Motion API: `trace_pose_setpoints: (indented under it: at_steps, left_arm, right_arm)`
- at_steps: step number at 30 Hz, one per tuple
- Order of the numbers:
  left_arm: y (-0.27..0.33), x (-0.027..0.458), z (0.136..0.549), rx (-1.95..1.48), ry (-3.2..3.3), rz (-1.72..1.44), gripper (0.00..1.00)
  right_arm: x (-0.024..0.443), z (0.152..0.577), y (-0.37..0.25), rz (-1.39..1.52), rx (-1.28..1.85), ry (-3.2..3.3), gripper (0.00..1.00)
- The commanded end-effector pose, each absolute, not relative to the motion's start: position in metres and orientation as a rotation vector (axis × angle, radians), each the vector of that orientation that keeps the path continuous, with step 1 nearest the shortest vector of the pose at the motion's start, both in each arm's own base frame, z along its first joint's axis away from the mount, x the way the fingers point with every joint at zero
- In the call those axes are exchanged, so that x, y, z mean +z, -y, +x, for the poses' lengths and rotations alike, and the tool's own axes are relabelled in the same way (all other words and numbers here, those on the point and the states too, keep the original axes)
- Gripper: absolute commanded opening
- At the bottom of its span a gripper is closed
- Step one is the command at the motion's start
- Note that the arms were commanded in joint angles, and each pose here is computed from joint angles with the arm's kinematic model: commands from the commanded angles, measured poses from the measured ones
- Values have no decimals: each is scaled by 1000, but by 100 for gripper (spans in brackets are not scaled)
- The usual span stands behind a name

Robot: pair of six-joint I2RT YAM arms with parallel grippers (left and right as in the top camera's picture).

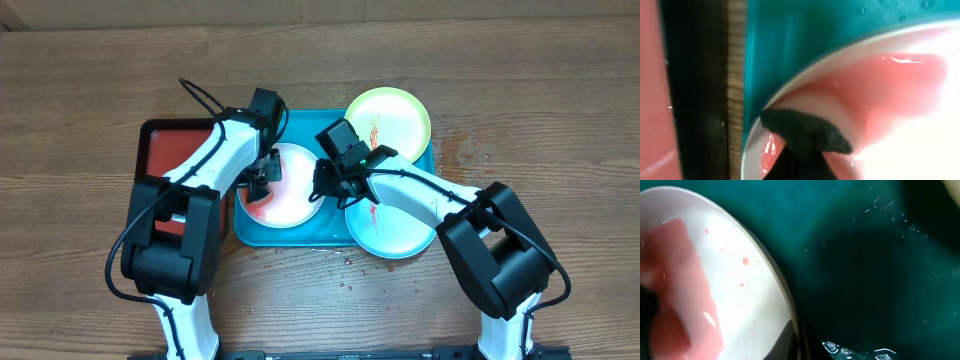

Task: Clean dirty plates on tray and stack at the side
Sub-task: 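Scrub the white plate with the sponge while the right gripper holds its rim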

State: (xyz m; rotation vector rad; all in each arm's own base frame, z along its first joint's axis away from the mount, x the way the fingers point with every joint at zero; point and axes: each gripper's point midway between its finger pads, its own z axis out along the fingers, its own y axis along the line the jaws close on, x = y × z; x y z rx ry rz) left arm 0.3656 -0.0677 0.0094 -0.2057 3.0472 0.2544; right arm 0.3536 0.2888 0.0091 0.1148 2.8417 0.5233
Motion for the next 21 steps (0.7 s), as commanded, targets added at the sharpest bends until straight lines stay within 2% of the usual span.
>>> trace_pose_setpoints:
  at_steps: [1,8,15,18,21]
  left_arm:
    - [125,5,328,-333,-3192,417,4]
    - [144,7,346,-432,-2983,804,4]
    - [164,11,375,-442,-2802,886,4]
    - [145,8,395,-241,-2816,750,4]
    - [93,8,408,172,-2880,320,4]
  right_arm:
    - [10,362,-287,136,506,-2823,4]
    - [10,362,-287,136,506,-2823,4]
    - [10,362,-286,137,505,-2824,4]
    - [10,362,-286,136,505,-2824,4]
    - [10,362,-286,137,505,-2823,4]
